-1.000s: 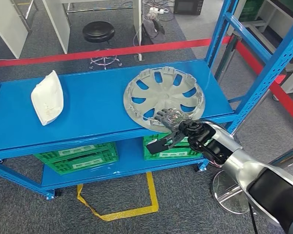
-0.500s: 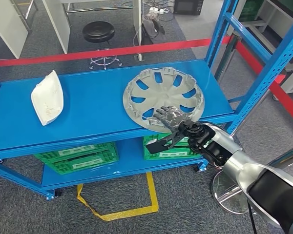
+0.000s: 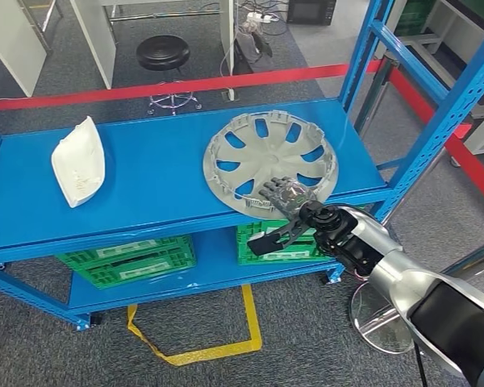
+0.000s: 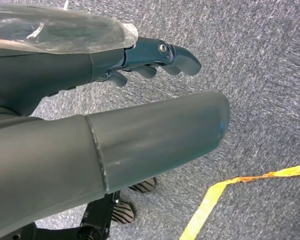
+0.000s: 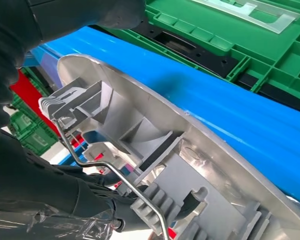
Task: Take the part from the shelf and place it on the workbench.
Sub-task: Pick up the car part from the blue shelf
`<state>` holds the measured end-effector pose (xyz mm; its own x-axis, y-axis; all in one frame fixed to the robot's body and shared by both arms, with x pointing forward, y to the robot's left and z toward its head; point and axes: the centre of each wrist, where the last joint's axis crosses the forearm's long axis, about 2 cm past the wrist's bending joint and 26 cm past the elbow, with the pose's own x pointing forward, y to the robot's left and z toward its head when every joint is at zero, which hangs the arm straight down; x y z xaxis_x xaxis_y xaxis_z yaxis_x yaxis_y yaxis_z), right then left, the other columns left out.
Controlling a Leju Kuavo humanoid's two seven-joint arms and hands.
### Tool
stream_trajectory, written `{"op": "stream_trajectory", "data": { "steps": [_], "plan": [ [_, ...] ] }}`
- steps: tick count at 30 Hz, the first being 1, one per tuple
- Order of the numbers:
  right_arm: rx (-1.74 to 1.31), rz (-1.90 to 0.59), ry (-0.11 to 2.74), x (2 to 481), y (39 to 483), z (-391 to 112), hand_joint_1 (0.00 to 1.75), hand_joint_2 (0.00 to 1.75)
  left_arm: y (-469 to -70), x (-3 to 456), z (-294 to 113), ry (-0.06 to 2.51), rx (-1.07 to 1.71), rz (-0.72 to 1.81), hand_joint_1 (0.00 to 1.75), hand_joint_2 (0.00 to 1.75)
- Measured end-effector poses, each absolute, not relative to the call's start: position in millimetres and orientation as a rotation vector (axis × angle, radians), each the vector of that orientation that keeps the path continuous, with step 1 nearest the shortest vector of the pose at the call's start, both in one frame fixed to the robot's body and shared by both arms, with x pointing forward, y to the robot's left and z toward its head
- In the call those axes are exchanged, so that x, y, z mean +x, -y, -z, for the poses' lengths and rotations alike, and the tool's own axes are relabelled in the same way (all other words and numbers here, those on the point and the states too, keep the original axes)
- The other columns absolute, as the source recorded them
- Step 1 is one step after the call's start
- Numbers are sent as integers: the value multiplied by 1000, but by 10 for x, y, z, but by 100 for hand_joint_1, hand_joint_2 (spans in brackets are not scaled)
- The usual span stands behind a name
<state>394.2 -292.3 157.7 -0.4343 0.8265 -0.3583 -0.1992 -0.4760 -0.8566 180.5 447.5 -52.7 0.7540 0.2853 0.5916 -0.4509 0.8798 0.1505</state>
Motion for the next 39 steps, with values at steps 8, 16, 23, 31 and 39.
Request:
{"op": "stream_trajectory", "data": {
  "steps": [8, 16, 23, 31, 39],
  "plan": [
    [-1103, -1972, 990, 3954, 2964, -1544, 0, 175, -4475, 1805, 527, 593, 294, -409, 0, 0],
    [-1145, -1977, 986, 3957, 2972, -1506, 0, 175, -4475, 1805, 527, 593, 294, -411, 0, 0],
    [-1144, -1976, 983, 3960, 2975, -1494, 0, 175, -4475, 1805, 527, 593, 294, -411, 0, 0],
    [-1150, -1975, 985, 3963, 2976, -1487, 175, 175, -4475, 1804, 527, 594, 294, -411, 0, 0],
    [-1167, -1973, 987, 3970, 2976, -1497, 175, 175, -4475, 1805, 527, 594, 294, -414, 0, 0]
  ]
}}
